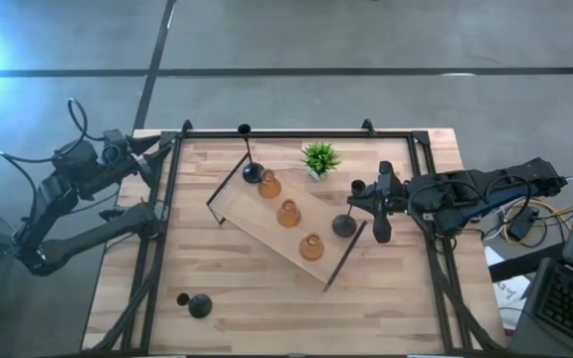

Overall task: Pick & Place candle stick holders
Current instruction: Put the black candle holder on the shelf

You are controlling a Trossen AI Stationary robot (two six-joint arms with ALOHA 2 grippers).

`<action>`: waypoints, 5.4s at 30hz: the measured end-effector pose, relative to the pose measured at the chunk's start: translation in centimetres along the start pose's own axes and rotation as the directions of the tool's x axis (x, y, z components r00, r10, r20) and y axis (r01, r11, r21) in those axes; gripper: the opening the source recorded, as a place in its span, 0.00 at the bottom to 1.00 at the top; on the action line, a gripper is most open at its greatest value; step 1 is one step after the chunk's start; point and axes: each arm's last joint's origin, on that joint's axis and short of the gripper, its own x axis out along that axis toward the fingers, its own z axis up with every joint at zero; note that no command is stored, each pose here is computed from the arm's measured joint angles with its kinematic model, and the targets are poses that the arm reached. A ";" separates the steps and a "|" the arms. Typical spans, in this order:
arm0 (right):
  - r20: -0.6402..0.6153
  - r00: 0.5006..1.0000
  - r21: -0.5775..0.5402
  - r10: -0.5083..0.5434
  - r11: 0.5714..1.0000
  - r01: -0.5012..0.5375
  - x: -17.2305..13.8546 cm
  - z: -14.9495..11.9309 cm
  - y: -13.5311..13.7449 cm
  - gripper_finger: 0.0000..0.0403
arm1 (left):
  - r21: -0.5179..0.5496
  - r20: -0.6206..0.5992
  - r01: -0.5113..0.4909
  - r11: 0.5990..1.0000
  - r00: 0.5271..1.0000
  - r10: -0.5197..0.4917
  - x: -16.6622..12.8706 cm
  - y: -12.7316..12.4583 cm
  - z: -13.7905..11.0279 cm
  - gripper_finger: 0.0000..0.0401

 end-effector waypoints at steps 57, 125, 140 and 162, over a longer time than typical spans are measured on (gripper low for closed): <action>-0.005 1.000 0.056 0.027 0.998 -0.026 -0.4 -0.2 0.1 0.49 | 0.000 0.000 0.000 1.000 1.000 0.000 0.0 0.0 0.0 0.61; -0.177 0.852 0.497 -0.492 0.703 0.509 -2.6 -15.5 -6.8 0.50 | 0.000 0.000 0.000 1.000 1.000 0.000 0.0 0.0 0.0 0.61; -0.139 0.773 0.323 -0.619 0.710 0.626 -0.4 -19.2 -7.4 0.50 | 0.000 0.000 0.000 1.000 1.000 0.000 0.0 0.0 0.0 0.61; -0.094 0.714 0.279 -0.693 0.670 0.687 2.6 -21.2 -9.4 0.44 | 0.000 0.000 0.000 1.000 1.000 0.000 0.0 0.0 0.0 0.61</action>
